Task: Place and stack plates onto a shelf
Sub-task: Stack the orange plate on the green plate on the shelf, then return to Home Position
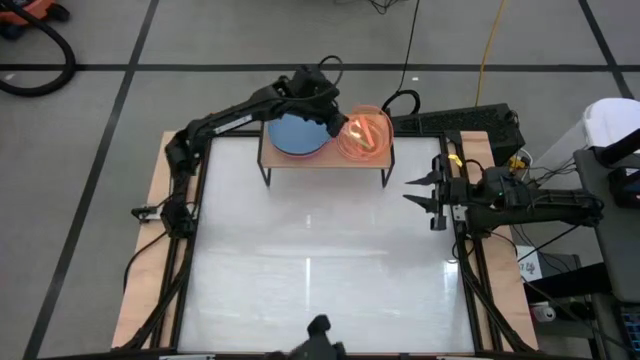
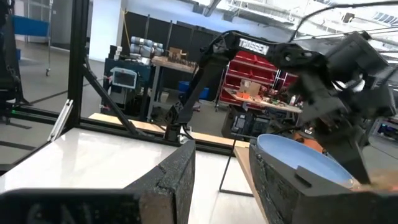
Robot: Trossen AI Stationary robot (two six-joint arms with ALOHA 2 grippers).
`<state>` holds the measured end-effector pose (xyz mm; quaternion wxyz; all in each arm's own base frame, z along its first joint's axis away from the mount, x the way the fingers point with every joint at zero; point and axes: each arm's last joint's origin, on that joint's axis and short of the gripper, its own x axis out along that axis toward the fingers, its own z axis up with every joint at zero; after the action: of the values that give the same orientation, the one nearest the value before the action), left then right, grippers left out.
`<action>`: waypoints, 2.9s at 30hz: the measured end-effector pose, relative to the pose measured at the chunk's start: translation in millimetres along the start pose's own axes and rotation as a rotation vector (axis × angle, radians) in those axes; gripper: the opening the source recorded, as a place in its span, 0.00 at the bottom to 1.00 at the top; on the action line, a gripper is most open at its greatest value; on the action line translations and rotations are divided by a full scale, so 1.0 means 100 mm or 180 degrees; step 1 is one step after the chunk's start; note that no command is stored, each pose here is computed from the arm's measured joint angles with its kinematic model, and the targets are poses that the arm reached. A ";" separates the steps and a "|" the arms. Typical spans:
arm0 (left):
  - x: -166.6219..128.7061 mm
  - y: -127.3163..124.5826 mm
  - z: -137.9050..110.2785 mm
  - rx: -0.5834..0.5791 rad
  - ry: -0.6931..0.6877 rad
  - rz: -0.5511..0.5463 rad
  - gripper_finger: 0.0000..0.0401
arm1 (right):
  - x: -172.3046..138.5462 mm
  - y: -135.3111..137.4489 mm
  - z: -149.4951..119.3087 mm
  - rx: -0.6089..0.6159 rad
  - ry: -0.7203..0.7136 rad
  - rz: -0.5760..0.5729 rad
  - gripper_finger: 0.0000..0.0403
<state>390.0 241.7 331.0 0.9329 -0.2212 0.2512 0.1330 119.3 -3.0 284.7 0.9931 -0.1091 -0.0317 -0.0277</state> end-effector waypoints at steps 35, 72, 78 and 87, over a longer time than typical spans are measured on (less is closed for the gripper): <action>-0.06 -0.20 0.38 0.0424 -0.0323 0.0063 0.28 | 0.00 0.00 -0.01 -0.0020 0.0050 0.0009 0.33; -1.76 -1.22 -2.70 0.0977 -0.2604 0.0001 0.28 | -0.20 0.01 -0.12 0.0329 0.0440 -0.0083 0.33; -1.83 -0.98 -3.00 0.0841 -0.2752 -0.0073 0.28 | -0.36 0.00 -0.10 0.0318 0.0310 -0.0094 0.33; -1.83 -0.87 -3.16 0.0899 -0.2727 -0.0043 0.28 | -0.43 0.01 -0.15 0.0145 0.0164 -0.0130 0.33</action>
<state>138.3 -10.6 212.4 0.9746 -0.0183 -0.1435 0.1708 77.8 -3.7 266.9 0.9951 -0.0850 -0.0089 -0.0500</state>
